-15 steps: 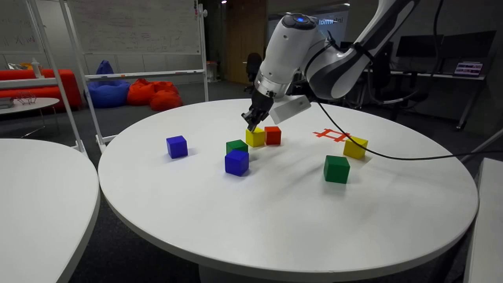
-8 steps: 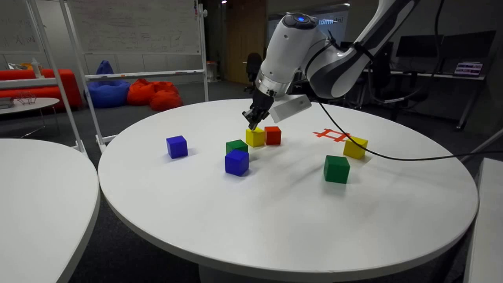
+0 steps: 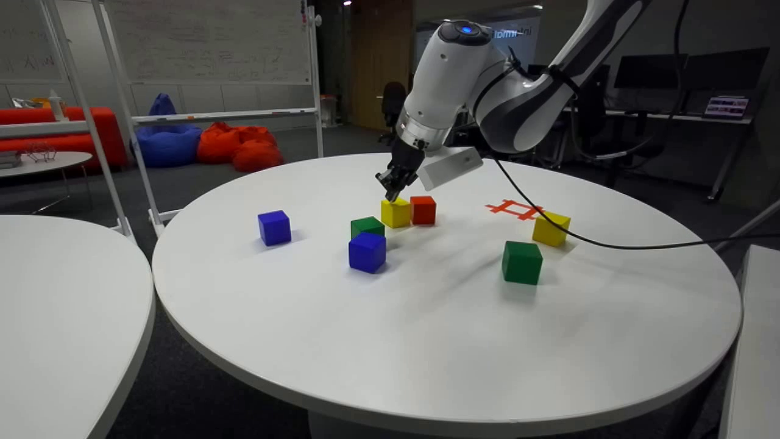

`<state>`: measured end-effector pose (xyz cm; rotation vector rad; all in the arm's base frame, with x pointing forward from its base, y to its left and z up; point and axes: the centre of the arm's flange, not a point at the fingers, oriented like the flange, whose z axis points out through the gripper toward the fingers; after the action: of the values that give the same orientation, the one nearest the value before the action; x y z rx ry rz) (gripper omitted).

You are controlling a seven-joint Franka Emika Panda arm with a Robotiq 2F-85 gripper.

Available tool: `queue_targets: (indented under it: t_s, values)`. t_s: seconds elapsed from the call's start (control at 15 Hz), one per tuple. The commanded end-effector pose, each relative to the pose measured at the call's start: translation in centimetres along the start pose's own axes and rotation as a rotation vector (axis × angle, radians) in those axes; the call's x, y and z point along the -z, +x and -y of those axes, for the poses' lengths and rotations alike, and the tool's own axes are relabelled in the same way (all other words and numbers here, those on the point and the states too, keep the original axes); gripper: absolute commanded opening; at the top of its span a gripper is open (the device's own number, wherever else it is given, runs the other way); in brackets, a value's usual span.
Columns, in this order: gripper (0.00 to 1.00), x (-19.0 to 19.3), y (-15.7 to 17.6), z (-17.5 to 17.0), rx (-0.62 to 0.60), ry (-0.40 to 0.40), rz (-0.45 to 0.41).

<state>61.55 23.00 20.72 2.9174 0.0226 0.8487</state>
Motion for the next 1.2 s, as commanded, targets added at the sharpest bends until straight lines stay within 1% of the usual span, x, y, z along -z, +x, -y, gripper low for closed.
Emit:
queue_targets:
  t_s: [0.0, 0.53, 0.8, 0.87, 0.93, 1.13]
  values:
    - [0.00, -0.4, 0.0, 0.8, 0.026, -0.015, 0.014]
    - [0.00, -1.5, -0.2, 4.5, 0.175, -0.071, 0.059]
    - [0.00, -2.3, -1.3, 5.6, 0.232, -0.070, 0.096]
    - [0.00, -2.5, -1.4, 5.8, 0.243, -0.070, 0.103]
    - [0.01, -2.0, -2.2, 5.4, 0.209, -0.051, 0.090]
    - [0.01, -2.2, -2.5, 5.7, 0.221, -0.051, 0.098]
